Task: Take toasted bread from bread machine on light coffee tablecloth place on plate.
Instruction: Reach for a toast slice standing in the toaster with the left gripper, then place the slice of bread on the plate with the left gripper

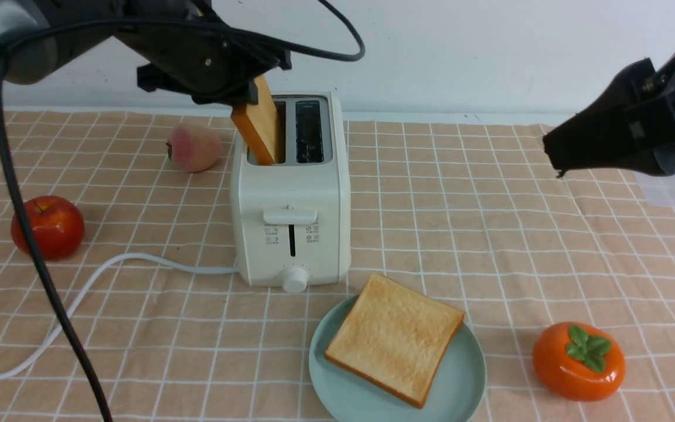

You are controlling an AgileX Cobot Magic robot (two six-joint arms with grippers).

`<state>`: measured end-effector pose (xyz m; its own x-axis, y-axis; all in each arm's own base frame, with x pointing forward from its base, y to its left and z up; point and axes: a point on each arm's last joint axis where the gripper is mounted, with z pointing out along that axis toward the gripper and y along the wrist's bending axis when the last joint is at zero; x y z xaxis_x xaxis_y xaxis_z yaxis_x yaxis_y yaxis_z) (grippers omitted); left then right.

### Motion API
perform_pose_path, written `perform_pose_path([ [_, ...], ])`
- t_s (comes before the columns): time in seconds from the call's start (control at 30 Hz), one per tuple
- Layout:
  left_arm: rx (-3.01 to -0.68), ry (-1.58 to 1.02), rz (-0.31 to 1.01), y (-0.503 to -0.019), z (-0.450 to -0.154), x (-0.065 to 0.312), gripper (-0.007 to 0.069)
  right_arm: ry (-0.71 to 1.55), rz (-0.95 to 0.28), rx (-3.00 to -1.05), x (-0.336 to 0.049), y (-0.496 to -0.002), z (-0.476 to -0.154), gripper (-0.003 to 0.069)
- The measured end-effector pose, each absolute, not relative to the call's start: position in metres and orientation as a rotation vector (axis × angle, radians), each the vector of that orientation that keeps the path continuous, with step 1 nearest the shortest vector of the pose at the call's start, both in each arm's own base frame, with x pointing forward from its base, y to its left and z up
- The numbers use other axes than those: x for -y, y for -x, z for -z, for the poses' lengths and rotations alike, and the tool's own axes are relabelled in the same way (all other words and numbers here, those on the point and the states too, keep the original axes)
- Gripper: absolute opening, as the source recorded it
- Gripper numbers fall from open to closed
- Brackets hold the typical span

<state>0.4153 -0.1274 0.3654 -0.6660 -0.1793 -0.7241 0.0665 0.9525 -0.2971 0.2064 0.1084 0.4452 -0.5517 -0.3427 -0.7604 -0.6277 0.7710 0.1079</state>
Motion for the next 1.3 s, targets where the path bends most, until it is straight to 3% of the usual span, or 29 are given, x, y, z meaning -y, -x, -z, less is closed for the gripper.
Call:
perform_pose_path([
  [0.2,-2.125,0.053,0.361,-0.368,-0.434,0.11,0.0074,0.725,-0.479,-2.207,-0.108,-0.206,-0.445,0.0516],
  [0.27,-2.141,0.054,0.351,-0.333,-0.462,0.099,0.0074,0.728,-0.479,-2.211,-0.108,-0.205,-0.444,0.0516],
  [0.43,-2.347,0.045,0.364,-0.291,-0.465,0.091,0.0074,0.73,-0.481,-2.215,-0.108,-0.205,-0.444,0.0516],
  [0.57,-2.512,-0.071,0.504,-0.285,-0.434,0.105,0.0074,0.729,-0.492,-2.214,-0.109,-0.205,-0.444,0.0516],
  [0.6,-2.579,-0.143,0.628,-0.285,-0.41,0.116,0.0074,0.728,-0.502,-2.212,-0.109,-0.204,-0.444,0.0516],
  [0.63,-2.583,-0.149,0.645,-0.286,-0.407,0.117,0.0074,0.728,-0.502,-2.212,-0.109,-0.204,-0.444,0.0516],
  [0.67,-2.609,-0.202,0.792,-0.286,-0.382,0.128,0.0074,0.727,-0.516,-2.211,-0.11,-0.204,-0.445,0.0516],
  [0.77,-2.564,-0.241,1.043,-0.286,-0.342,0.148,0.0074,0.725,-0.529,-2.21,-0.111,-0.204,-0.445,0.0516],
  [0.87,-2.481,-0.219,1.209,-0.286,-0.303,0.168,0.0074,0.725,-0.533,-2.209,-0.111,-0.204,-0.445,0.0516],
  [1.03,-2.406,-0.198,1.278,-0.287,-0.253,0.196,0.0074,0.723,-0.551,-2.207,-0.112,-0.203,-0.446,0.0516],
  [1.13,-2.404,-0.157,1.225,-0.294,-0.227,0.208,0.0074,0.725,-0.551,-2.21,-0.112,-0.203,-0.445,0.0516],
  [1.3,-2.418,0.045,1.11,-0.306,-0.214,0.205,0.0105,0.73,-0.556,-2.218,-0.112,-0.202,-0.445,0.0516],
])
